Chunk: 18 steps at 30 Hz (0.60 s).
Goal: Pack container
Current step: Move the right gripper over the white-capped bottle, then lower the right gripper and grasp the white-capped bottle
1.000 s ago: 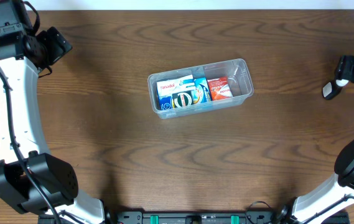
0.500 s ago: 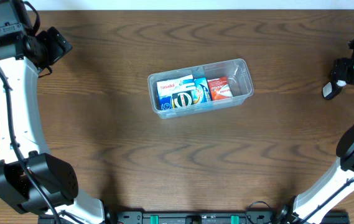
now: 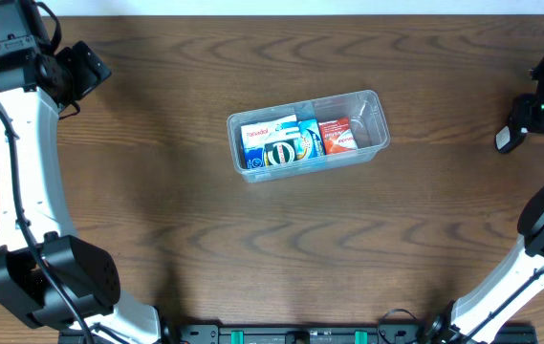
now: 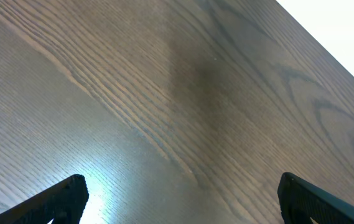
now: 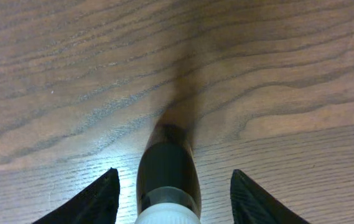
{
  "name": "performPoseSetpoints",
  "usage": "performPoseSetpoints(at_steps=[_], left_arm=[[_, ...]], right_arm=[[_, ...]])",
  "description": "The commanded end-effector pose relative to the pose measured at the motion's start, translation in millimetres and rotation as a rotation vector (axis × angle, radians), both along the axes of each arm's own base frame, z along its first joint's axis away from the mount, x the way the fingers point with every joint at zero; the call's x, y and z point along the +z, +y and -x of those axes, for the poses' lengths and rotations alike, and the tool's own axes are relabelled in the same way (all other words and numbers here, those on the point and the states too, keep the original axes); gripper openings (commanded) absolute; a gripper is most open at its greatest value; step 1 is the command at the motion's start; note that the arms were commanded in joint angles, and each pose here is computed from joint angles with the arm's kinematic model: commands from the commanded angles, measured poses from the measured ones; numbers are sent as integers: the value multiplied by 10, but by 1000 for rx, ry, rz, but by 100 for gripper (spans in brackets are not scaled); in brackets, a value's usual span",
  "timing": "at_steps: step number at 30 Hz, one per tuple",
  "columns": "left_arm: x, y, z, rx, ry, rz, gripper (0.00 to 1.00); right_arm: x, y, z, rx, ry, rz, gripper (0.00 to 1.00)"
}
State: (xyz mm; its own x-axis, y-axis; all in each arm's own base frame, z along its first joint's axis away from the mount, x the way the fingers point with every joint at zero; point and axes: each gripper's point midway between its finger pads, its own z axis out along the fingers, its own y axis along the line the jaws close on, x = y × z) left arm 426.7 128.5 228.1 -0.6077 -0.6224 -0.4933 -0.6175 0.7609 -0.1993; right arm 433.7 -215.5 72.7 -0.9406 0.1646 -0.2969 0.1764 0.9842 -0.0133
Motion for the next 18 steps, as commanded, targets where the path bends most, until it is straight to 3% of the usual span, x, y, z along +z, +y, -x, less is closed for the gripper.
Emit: performPoseSetpoints(at_steps=[1, 18], left_arm=[[-9, 28, 13, 3, 9, -12, 98], [-9, 29, 13, 3, 9, -12, 98]], right_arm=[[38, -35, -22, 12, -10, 2, 54], [-69, -8, 29, 12, 21, -15, 47]])
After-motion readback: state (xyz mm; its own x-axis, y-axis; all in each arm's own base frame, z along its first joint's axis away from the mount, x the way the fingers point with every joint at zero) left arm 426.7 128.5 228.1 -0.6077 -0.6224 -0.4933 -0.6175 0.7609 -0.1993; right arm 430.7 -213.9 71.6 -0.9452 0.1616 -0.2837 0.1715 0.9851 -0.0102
